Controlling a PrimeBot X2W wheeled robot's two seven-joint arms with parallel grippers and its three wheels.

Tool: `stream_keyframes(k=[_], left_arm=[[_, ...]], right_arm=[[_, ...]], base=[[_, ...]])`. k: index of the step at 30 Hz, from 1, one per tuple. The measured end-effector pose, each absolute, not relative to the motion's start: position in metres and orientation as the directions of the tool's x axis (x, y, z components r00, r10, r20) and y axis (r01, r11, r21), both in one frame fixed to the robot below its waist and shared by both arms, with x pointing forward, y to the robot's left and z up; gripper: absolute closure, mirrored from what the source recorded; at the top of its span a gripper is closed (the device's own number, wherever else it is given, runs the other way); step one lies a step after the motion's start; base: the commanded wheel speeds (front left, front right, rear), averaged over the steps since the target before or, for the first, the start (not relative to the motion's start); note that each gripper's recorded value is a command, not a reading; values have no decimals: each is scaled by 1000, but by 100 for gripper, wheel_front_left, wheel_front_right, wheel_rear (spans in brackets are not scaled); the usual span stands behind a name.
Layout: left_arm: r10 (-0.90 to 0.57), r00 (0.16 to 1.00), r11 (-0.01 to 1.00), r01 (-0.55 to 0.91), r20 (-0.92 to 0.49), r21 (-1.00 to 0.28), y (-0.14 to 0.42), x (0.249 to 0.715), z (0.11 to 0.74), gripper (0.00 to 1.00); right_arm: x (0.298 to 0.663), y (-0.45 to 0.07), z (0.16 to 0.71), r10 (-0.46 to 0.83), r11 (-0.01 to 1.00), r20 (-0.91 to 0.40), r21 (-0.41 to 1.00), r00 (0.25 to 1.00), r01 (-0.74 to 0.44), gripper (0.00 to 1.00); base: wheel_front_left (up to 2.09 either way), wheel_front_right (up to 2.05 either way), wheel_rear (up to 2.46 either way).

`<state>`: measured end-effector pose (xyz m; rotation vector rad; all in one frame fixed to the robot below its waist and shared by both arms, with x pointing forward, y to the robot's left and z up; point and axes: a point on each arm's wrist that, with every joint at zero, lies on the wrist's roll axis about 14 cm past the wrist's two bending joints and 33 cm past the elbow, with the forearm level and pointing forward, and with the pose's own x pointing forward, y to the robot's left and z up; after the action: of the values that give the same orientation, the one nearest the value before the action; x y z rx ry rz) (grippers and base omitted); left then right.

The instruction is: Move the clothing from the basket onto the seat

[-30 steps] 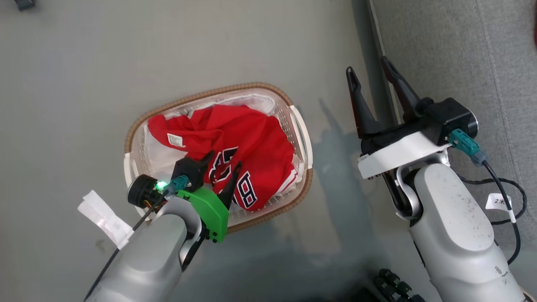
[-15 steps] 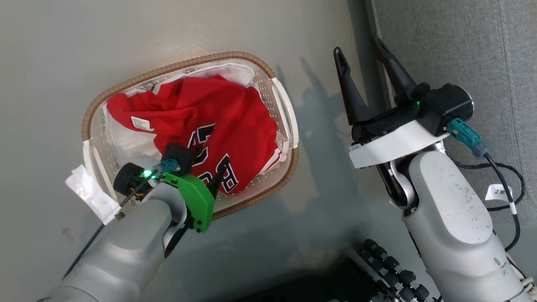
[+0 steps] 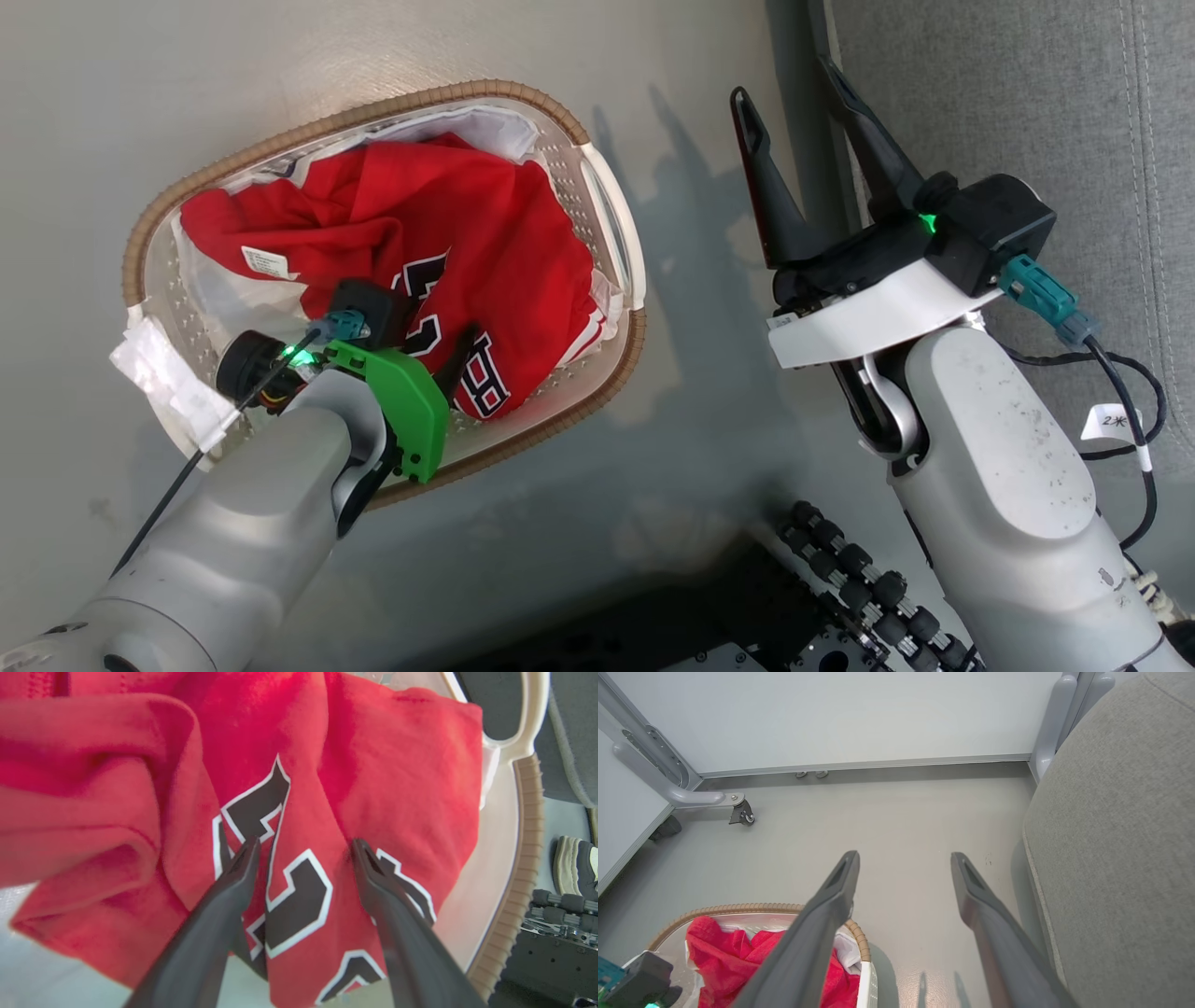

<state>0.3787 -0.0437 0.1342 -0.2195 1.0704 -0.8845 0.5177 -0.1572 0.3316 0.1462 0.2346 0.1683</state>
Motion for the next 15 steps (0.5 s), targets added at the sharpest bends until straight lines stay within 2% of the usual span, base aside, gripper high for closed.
stream_keyframes(k=[11, 12, 13, 14, 15], left_arm=[[-725, 75, 602, 551, -684, -578, -54, 363, 125, 0], [-724, 71, 601, 554, -686, -576, -54, 362, 124, 11], [-720, 61, 600, 555, -692, -576, -53, 361, 124, 53], [-718, 51, 596, 560, -694, -575, -54, 360, 123, 90], [-720, 49, 592, 563, -692, -577, -55, 359, 124, 100]], right_arm=[[517, -158, 325, 185, 976, -230, 157, 955, -151, 0], [517, -158, 325, 186, 976, -230, 157, 955, -152, 0], [518, -158, 326, 187, 976, -229, 157, 955, -153, 0], [518, -157, 326, 188, 975, -228, 158, 955, -154, 0], [518, -157, 326, 189, 975, -227, 158, 955, -155, 0]], base=[[0, 0, 0], [0, 0, 0], [0, 0, 0], [0, 0, 0], [0, 0, 0]])
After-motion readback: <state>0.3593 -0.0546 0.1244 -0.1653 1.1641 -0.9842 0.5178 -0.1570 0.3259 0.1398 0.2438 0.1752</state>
